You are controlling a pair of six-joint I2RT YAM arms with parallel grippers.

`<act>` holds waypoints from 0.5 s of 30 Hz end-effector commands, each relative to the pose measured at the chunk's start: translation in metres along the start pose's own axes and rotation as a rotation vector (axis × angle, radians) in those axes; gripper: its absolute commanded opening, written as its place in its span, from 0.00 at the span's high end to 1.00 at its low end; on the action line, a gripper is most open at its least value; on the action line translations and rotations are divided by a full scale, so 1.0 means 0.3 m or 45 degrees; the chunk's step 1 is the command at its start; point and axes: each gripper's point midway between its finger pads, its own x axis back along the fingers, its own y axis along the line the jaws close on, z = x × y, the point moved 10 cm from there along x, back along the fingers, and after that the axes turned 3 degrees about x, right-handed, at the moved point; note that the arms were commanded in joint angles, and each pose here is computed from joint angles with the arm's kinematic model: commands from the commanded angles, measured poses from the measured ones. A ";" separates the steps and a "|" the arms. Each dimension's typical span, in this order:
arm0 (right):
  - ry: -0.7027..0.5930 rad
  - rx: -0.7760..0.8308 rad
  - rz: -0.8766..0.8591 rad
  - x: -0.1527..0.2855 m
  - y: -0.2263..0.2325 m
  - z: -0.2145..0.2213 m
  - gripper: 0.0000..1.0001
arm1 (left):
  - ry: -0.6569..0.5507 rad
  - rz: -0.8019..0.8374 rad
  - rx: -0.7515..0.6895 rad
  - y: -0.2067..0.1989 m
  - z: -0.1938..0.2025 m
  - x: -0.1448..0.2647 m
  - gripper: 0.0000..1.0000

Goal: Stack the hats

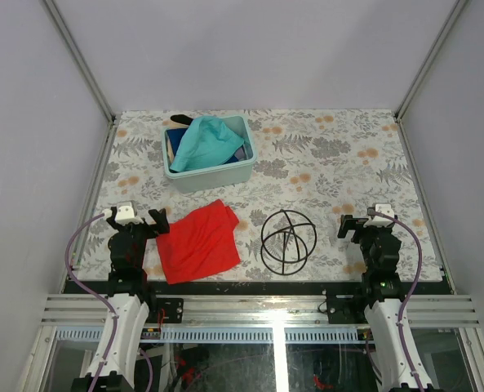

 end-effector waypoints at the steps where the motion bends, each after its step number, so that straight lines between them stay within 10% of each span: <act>1: 0.022 0.017 -0.004 -0.006 0.004 0.078 0.01 | 0.014 0.007 -0.021 0.014 0.074 0.005 0.00; 15: 0.027 -0.028 0.120 -0.006 -0.015 0.081 0.01 | -0.012 -0.071 0.016 0.015 0.020 0.003 0.00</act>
